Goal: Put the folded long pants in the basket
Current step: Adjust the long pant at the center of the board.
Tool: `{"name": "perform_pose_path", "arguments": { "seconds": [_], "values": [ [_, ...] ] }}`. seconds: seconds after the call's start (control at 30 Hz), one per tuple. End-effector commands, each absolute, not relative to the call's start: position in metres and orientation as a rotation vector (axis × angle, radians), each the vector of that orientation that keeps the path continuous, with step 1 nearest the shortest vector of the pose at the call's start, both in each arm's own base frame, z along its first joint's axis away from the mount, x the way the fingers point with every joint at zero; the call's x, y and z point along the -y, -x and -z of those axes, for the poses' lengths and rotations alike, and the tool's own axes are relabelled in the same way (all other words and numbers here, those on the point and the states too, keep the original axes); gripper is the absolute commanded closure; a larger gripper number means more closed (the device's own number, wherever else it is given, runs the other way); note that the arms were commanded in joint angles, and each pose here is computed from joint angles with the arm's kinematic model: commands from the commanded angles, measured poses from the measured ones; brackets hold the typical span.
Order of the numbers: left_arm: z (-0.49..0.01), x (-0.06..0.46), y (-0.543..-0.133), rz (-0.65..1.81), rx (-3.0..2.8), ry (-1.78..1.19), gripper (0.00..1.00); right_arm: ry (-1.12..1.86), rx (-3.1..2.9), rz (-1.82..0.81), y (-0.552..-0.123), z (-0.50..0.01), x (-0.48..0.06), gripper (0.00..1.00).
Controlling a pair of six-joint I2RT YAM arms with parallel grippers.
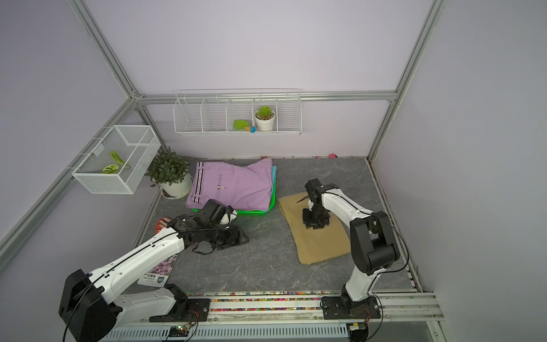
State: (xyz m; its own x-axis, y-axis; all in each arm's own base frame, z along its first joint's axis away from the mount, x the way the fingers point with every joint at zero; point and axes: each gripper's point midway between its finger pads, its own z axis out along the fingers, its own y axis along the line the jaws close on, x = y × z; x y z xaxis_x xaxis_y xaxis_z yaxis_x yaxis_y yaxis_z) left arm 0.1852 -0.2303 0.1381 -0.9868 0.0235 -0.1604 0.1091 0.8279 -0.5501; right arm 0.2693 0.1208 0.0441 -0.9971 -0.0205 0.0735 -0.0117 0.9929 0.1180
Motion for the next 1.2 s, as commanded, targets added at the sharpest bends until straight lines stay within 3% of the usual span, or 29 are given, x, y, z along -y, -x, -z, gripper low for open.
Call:
{"name": "perform_pose_path", "arguments": {
  "seconds": [0.0, 0.1, 0.23, 0.37, 0.47, 0.67, 0.87, 1.0, 1.17],
  "values": [
    [-0.146, 0.236, -0.189, 0.901, -2.828, -0.145, 0.34, -0.021, 2.953, -0.03, -0.235, -0.017, -0.091, 0.66],
    [-0.148, 0.236, -0.189, 0.898, -2.823, -0.156, 0.34, 0.015, 2.897, -0.284, -0.221, -0.016, -0.049, 0.66],
    [-0.146, 0.236, -0.19, 0.889, -2.835, -0.165, 0.34, 0.201, 2.895, -0.36, -0.232, -0.023, -0.009, 0.66],
    [-0.147, 0.236, -0.188, 0.89, -2.845, -0.171, 0.34, 0.478, 2.866, -0.468, -0.26, -0.028, 0.054, 0.62],
    [-0.148, 0.236, -0.186, 0.904, -2.839, -0.168, 0.34, 0.613, 2.966, -0.558, -0.306, -0.052, 0.082, 0.53],
    [-0.148, 0.236, -0.187, 0.913, -2.836, -0.15, 0.34, 0.424, 3.258, -0.229, -0.395, -0.086, 0.004, 0.52],
    [-0.148, 0.238, -0.187, 0.921, -2.838, -0.15, 0.34, 0.321, 3.214, -0.057, -0.434, -0.045, -0.051, 0.57],
    [-0.149, 0.235, -0.187, 0.905, -2.833, -0.142, 0.33, 0.169, 3.11, 0.093, -0.411, -0.011, -0.101, 0.61],
    [-0.15, 0.234, -0.188, 0.918, -2.802, -0.12, 0.33, -0.073, 3.006, 0.125, -0.329, 0.001, -0.151, 0.65]
  ]
}}
